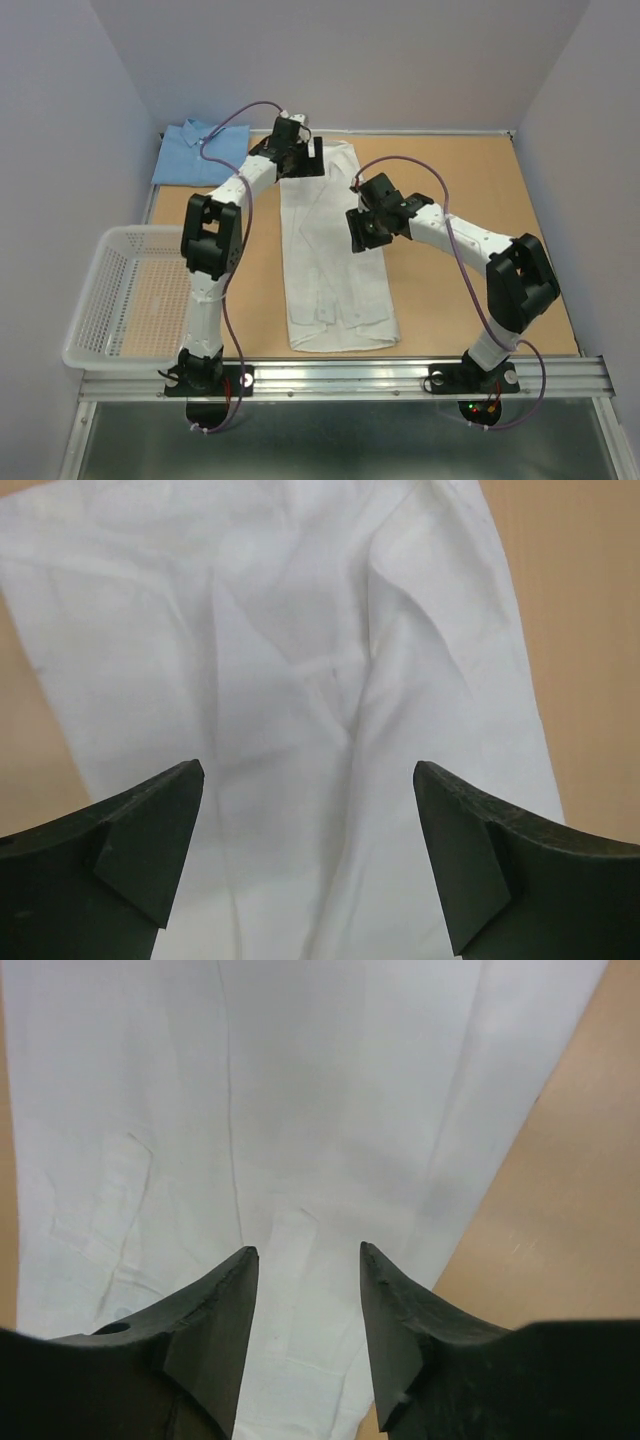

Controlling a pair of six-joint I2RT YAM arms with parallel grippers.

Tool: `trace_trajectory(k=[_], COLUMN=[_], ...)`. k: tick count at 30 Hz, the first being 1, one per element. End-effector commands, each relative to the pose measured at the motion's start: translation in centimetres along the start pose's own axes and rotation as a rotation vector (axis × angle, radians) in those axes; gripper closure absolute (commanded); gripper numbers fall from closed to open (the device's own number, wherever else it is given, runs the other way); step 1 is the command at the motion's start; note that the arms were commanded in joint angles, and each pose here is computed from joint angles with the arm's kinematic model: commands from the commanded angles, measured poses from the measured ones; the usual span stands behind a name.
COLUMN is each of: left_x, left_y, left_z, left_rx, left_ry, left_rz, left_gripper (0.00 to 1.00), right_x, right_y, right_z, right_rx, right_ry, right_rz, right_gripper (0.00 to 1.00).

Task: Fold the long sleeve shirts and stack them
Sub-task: Fold the shirt

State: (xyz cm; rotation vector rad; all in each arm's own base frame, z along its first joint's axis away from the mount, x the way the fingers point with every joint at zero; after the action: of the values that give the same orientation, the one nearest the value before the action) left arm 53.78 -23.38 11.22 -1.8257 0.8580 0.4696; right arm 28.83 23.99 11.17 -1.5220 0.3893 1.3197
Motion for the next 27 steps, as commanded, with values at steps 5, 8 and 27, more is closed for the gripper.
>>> trace_trajectory(k=[5,8,27], left_x=[-20.8,-23.9,-23.5], left_y=[-1.3,2.5,13.6], left_z=[-1.9,0.0,4.5], left_rx=[-0.112,-0.105,-0.167], left_ry=[0.394,0.406,0.236], left_rz=[-0.146,-0.140,0.006], left_gripper=[0.01,0.01,0.01], right_x=[-1.7,-1.4,12.1], right_y=[-6.6,-9.1,-13.2], right_z=[-2.6,-2.3,-6.2], right_rx=[-0.064,-0.109,-0.057], right_ry=[0.130,0.116,0.303], right_rz=[-0.168,-0.212,-0.197], right_gripper=[0.46,0.46,0.39])
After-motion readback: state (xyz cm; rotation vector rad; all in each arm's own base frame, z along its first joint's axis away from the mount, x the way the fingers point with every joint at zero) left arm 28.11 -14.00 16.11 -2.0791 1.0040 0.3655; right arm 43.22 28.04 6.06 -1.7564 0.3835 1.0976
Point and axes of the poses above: each gripper's point midway between its finger pads, its own x axis out along the fingers, its own z axis along the line the jaws close on, y = z × x, the point moved 3 cm from there along -x, back along the fingers, and after that the axes turned 10 degrees about -x, right-handed, at the moved point
